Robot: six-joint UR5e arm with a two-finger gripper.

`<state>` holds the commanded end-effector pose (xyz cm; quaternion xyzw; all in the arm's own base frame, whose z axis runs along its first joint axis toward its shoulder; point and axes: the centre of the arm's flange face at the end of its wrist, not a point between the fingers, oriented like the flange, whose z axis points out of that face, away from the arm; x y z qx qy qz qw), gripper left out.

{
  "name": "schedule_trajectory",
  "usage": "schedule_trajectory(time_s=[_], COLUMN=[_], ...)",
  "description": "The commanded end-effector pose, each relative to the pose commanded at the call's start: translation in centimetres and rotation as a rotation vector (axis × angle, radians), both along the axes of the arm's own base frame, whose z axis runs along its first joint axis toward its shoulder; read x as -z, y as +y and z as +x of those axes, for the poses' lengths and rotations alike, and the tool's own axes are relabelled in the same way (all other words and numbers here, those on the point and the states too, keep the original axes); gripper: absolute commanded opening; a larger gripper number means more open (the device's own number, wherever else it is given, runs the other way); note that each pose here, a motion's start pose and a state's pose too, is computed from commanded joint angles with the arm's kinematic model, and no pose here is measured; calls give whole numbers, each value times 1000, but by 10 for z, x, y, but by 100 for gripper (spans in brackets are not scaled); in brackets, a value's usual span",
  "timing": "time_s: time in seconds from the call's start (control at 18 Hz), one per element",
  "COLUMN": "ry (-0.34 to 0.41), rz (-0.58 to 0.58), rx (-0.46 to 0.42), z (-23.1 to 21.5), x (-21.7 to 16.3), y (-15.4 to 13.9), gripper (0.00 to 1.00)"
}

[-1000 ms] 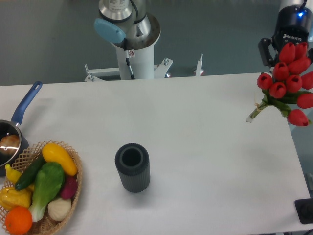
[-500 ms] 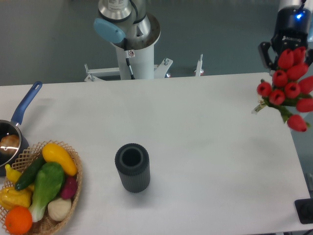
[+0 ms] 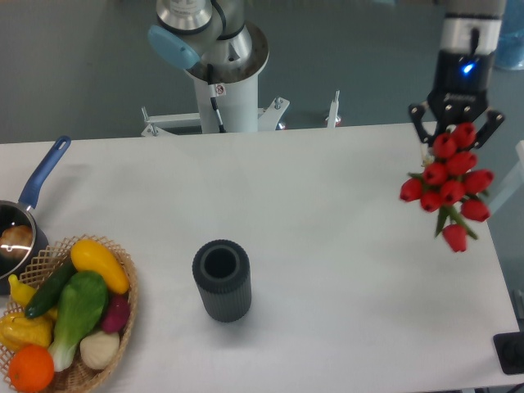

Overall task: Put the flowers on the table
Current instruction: 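Carry the tulips toward the black vase and lower them to the table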

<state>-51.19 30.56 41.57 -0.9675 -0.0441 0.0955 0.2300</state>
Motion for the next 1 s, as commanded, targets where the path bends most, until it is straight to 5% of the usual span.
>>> schedule_trajectory(time_s=[0.78, 1.0], ry=[-165, -161], rz=[-100, -207], rx=[57, 71], z=[13, 16], x=[100, 124], y=[60, 72], gripper=[33, 33])
